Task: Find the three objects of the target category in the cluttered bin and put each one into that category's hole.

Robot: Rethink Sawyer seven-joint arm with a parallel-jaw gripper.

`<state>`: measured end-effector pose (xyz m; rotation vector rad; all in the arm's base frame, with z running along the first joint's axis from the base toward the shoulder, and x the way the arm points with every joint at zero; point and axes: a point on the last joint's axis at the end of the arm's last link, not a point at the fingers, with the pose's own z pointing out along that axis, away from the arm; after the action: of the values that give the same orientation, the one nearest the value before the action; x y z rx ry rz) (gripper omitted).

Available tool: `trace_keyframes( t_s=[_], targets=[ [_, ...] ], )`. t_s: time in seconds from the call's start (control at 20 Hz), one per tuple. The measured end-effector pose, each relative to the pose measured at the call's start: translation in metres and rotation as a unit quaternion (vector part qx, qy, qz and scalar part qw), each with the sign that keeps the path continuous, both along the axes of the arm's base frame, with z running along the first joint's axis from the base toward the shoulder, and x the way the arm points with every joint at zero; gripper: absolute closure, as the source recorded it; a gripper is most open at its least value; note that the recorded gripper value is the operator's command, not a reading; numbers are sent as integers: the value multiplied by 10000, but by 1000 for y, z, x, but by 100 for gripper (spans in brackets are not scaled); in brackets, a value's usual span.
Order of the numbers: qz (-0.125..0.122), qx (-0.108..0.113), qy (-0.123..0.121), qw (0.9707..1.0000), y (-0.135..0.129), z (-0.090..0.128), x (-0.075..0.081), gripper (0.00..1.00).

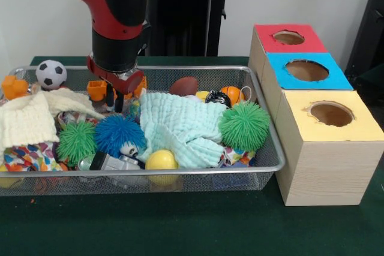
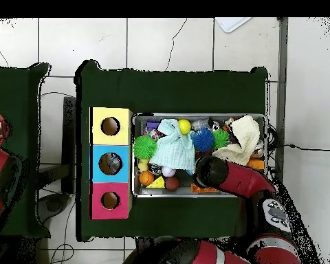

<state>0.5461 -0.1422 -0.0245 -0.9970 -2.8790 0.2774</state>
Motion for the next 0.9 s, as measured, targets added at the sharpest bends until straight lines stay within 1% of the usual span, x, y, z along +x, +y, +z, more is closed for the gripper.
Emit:
trace_keyframes(
  t_s=[0.25, 0.4, 0.9],
  targets=[
    [-1, 41, 102, 9999, 3, -10, -7, 100],
    [-1, 49, 121, 9999, 3, -12, -8, 100],
    [-4, 51, 127, 9999, 3, -12, -8, 100]
  ],
)
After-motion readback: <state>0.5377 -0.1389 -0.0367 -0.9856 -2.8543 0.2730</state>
